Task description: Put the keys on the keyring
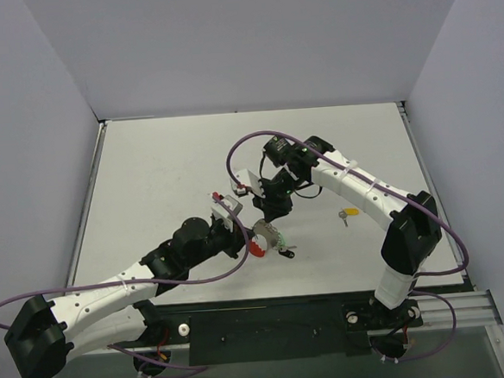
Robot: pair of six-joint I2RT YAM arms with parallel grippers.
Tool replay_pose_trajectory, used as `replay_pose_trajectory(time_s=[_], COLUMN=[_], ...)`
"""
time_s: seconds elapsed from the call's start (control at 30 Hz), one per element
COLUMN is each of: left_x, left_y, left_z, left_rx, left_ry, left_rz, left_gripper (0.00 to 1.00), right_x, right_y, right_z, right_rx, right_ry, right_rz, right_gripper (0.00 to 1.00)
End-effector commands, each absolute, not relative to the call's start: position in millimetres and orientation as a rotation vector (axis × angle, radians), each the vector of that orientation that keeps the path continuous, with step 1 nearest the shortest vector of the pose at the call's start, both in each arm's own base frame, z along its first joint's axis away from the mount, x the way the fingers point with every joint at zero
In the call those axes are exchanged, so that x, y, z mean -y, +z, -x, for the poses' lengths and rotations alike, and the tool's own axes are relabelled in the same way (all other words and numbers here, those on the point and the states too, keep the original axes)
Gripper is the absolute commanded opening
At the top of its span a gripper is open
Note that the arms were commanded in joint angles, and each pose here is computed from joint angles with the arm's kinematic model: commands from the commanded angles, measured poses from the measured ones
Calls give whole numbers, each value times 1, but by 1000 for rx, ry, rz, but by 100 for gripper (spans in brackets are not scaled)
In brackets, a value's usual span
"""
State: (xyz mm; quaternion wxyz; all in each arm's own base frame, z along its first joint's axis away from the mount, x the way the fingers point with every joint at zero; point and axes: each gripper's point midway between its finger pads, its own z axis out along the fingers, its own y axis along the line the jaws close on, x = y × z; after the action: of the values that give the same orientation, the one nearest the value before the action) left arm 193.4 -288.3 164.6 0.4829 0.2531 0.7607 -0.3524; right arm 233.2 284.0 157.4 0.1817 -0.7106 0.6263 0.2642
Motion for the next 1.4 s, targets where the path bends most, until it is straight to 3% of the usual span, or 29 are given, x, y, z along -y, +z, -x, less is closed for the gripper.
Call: replay_pose_trajectory(time_s=[0.0,0.17,0.27,0.83,0.87,0.9,0.97,1.03,1.37], left_x=[299,298,300,300,300,300,299,298,294], left_y=[204,198,195,189,189,189,187,186,190], left_z=[-198,-198,-199,-199,-199,-199,-197,-195,-196], left_rx=[-1748,-1769,-1782,-1804,-1806,-1805,-1803,-1804,-1789], left_ry=[-938,-950,-958,-980,-982,-983,-984,-986,-983], left_rz=[-571,-569,-574,-596,-597,-596,-609,-617,-604], left_gripper=[0,0,0,0,0,0,0,0,0], right_x=[-291,-288,-289,-282,-282,-280,-276,-273,-279], right_y=[177,183,184,191,191,188,181,173,156], right_z=[-232,-221,-218,-209,-208,-208,-209,-210,-215], right_rx=[-1709,-1628,-1579,-1402,-1413,-1415,-1423,-1436,-1500], right_ry=[749,786,790,698,704,699,681,679,710], right_rz=[1993,2065,2110,2353,2352,2365,2389,2400,2381], right_gripper=[13,9,0,0,2,12,24,28,28])
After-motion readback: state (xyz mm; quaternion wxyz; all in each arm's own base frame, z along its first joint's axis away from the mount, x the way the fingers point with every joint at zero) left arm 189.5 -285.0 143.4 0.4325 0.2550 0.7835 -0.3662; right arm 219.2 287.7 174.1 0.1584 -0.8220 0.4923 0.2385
